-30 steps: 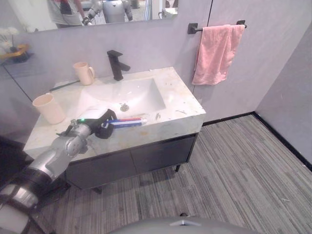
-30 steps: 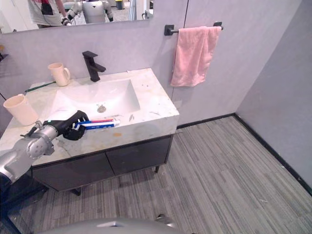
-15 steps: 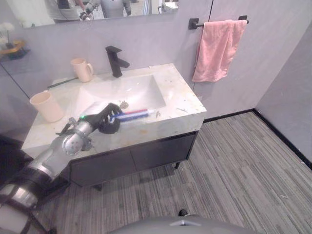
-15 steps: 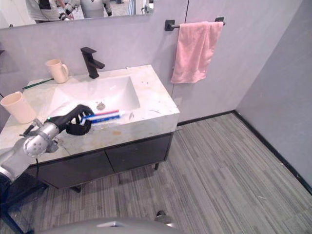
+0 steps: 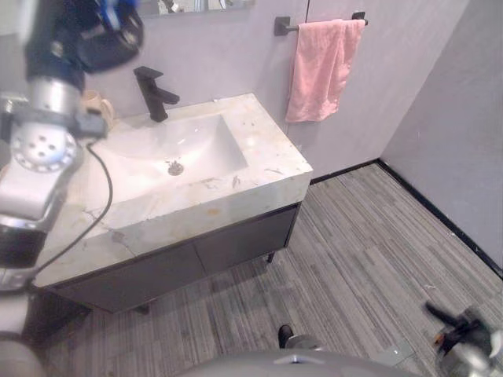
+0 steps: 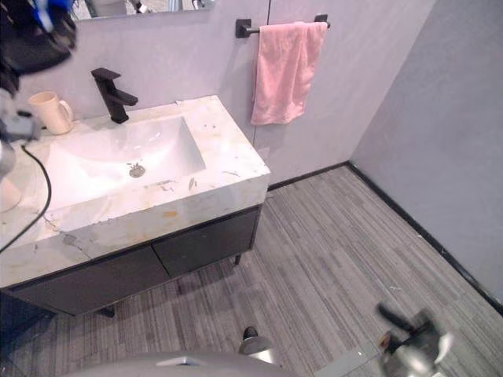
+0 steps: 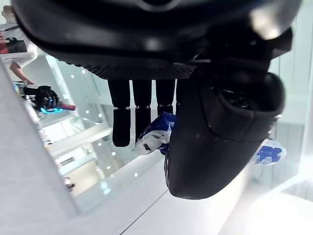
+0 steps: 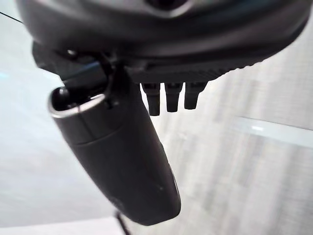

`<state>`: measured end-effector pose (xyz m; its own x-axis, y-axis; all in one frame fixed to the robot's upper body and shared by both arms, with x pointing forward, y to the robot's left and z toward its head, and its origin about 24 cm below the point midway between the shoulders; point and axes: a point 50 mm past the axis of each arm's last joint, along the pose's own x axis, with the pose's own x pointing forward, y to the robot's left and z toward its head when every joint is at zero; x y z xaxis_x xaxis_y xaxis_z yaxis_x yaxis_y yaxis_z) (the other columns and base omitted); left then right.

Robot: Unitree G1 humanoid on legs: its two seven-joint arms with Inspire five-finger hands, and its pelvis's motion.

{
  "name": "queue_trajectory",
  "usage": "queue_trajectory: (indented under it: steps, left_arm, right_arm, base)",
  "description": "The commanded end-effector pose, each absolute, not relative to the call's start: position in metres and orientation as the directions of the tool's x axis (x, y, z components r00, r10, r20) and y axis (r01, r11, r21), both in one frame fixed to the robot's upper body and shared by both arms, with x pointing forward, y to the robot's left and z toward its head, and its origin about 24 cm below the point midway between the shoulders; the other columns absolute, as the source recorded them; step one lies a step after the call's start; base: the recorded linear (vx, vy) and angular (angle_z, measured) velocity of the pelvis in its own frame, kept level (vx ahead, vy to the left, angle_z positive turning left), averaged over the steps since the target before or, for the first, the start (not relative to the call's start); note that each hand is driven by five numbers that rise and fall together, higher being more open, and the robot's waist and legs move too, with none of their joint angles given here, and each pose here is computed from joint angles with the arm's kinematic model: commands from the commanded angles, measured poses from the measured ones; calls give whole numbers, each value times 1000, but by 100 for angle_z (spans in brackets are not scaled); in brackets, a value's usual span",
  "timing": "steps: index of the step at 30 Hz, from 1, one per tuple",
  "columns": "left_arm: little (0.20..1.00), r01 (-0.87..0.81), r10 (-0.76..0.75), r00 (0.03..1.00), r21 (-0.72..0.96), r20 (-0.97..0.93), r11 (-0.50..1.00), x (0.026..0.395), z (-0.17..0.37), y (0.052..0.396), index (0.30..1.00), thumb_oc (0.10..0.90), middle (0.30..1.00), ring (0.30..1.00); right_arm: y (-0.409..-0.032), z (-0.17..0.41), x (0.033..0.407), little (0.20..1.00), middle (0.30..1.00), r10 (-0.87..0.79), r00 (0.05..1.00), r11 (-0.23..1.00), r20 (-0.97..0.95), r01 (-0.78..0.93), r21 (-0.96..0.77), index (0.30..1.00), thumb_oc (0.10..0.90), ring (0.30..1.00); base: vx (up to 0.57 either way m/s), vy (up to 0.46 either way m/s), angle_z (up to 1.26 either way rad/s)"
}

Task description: Organize the bathroom.

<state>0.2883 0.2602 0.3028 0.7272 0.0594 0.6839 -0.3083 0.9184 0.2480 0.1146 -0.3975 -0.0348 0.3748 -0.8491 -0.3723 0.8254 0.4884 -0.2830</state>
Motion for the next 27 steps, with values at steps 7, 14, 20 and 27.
queue_trajectory:
  steps: [7, 14, 20, 27]
  left_arm:
    - [300, -154, 141, 584, -62, 799, 986, 289, 334, 229, 300, 400, 300, 300]
    - [300, -54, 110, 682, -101, 723, 993, 300, 278, 184, 300, 400, 300, 300]
    - [300, 25, 39, 738, -85, 674, 996, 295, 235, 161, 300, 400, 300, 300]
    - [300, 80, -8, 768, -84, 640, 993, 290, 215, 154, 300, 400, 300, 300]
  right_arm:
    - [-306, 265, 248, 900, 900, -283, 442, 786, 851, 615, -58, 900, 800, 900]
    - [-186, 297, 266, 900, 900, 197, 471, 950, 860, 126, -287, 900, 800, 900]
    - [-144, 282, 272, 900, 900, 381, 520, 923, 764, -161, -351, 900, 800, 900]
    - [-119, 271, 277, 900, 900, 455, 567, 890, 686, -317, -329, 900, 800, 900]
  base:
    - [-26, 40, -13]
    - [-25, -22, 1]
    - [7, -50, 17]
    - [16, -33, 11]
